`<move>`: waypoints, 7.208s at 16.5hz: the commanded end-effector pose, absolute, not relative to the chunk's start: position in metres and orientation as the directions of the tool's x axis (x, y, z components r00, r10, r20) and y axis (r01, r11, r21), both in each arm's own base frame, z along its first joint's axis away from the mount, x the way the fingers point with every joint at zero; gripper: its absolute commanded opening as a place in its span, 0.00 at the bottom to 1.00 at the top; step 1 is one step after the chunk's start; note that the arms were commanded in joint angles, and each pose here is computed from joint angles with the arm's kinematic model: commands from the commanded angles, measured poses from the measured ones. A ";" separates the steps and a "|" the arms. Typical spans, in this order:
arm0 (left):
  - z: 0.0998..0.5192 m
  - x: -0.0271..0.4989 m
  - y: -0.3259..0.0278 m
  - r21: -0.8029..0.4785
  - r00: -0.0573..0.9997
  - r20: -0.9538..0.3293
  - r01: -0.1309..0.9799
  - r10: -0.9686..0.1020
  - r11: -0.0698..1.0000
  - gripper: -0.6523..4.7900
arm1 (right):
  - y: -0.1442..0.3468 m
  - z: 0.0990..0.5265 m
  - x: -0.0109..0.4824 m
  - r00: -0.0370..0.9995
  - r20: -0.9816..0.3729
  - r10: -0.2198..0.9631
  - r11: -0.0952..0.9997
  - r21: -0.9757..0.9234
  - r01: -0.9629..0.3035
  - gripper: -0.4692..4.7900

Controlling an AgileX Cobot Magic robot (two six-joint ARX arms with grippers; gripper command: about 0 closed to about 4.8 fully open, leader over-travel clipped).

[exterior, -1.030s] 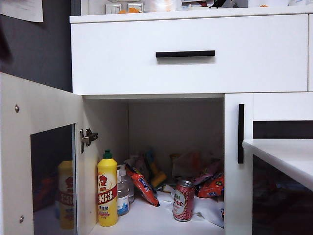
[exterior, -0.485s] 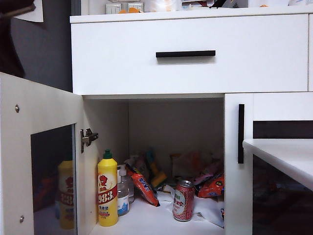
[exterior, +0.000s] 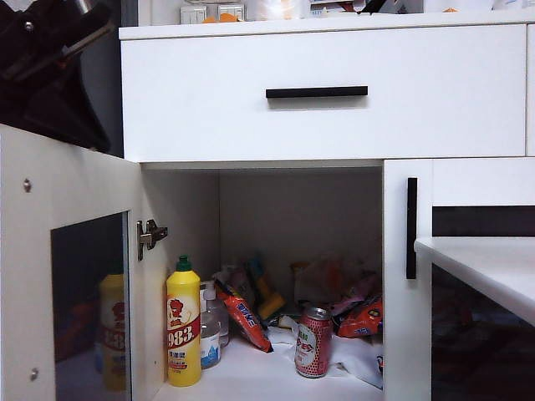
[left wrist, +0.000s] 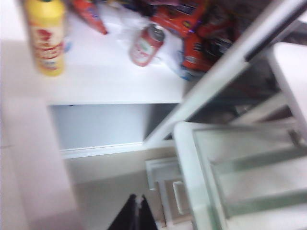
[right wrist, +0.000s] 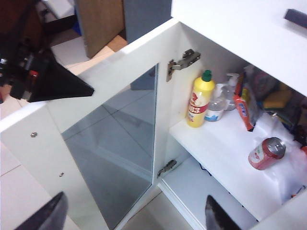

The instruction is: Open the left door of the white cabinet, pick up a can of beverage from the table on the right, place it inside the cabinet, and finally close the cabinet door.

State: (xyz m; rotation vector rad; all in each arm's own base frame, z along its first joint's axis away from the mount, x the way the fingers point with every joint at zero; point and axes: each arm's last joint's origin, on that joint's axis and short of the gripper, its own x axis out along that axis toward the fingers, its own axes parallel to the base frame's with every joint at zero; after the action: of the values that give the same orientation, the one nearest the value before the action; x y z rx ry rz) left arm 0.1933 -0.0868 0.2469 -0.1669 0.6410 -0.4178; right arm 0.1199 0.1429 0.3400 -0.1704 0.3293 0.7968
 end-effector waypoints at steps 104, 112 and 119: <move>0.182 0.096 -0.060 -0.248 0.751 -0.226 0.571 -0.620 0.783 0.11 | 0.070 0.196 0.059 0.661 -0.173 0.730 0.673 0.017 -0.739 0.10; 0.201 0.086 -0.021 -0.211 0.907 0.017 0.414 -0.421 0.885 0.11 | 0.051 0.200 0.065 0.801 -0.082 0.593 0.805 0.022 -0.593 0.10; 0.183 0.091 -0.011 -0.213 0.946 0.007 0.317 -0.323 0.924 0.11 | 0.019 0.175 0.087 0.972 -0.149 0.182 0.983 0.018 -0.182 0.10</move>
State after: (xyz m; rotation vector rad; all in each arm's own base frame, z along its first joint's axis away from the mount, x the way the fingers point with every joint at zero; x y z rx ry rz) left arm 0.0899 -0.0117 0.1864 -0.2151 0.0260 -0.3294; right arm 0.0851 0.0217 0.1791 -0.0006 0.1457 0.2151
